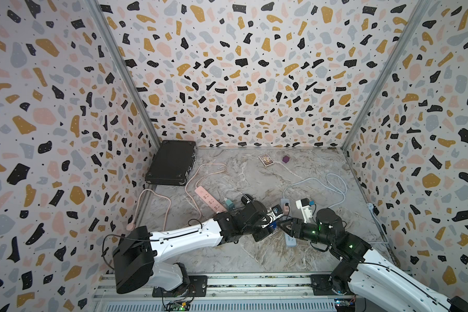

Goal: Unplug the electric shaver
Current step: Remove the charging cable from the electric shaver.

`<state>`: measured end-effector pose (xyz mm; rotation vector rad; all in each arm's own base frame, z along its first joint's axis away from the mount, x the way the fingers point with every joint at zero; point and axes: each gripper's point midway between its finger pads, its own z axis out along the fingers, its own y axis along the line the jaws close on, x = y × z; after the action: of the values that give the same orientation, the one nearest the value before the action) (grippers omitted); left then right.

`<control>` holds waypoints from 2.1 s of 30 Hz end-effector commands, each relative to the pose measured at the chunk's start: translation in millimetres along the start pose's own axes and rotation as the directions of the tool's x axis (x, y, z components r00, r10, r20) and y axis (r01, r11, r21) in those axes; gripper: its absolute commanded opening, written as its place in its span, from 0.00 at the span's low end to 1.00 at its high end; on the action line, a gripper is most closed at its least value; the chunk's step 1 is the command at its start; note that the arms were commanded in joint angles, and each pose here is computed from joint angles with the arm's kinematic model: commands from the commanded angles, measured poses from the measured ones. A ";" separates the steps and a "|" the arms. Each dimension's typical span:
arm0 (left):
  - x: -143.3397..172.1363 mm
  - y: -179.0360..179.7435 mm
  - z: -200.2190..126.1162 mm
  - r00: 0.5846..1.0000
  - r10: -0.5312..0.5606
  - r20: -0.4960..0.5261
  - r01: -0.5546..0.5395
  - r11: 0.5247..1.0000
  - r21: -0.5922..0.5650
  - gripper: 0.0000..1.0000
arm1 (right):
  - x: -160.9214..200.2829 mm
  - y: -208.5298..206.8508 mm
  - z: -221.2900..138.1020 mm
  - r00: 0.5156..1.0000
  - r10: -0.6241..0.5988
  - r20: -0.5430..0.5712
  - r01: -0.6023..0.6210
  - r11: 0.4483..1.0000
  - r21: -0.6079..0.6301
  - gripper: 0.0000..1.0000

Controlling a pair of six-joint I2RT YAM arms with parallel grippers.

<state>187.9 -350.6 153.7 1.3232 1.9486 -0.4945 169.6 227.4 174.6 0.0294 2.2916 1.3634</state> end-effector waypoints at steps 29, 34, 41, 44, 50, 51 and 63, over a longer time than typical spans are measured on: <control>-41.5 2.2 -29.5 0.991 -0.019 0.132 0.020 1.000 -0.004 0.46 | -14.0 5.4 17.2 0.991 0.115 0.067 -0.107 0.987 -0.119 0.34; -39.2 3.3 -27.4 0.993 -0.015 0.121 0.017 1.000 -0.012 0.46 | -19.1 30.3 1.6 0.995 0.079 0.068 -0.067 0.986 -0.156 0.40; -38.9 6.1 -26.4 0.993 -0.008 0.120 0.011 1.000 -0.029 0.46 | -14.5 28.2 -13.5 0.995 0.062 0.073 -0.053 0.992 -0.117 0.41; -39.1 6.6 -25.7 0.993 -0.007 0.118 0.011 0.999 -0.032 0.46 | -9.6 19.3 -8.2 0.994 0.093 0.063 -0.085 0.989 -0.122 0.41; -42.6 7.9 -28.2 0.992 -0.005 0.125 0.010 0.999 -0.038 0.46 | -2.9 6.1 4.6 0.989 0.142 0.039 -0.136 0.982 -0.130 0.37; -43.5 8.0 -28.7 0.992 -0.005 0.127 0.010 0.999 -0.038 0.46 | -2.3 4.1 6.4 0.988 0.147 0.038 -0.141 0.982 -0.129 0.37; -46.0 5.3 -28.2 0.991 -0.006 0.131 0.009 1.000 -0.022 0.46 | -15.3 13.4 7.7 0.986 0.140 0.092 -0.122 0.976 -0.179 0.37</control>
<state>192.0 -345.0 172.6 1.2745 1.9427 -0.4768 178.2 234.5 164.5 0.2151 2.2047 1.5399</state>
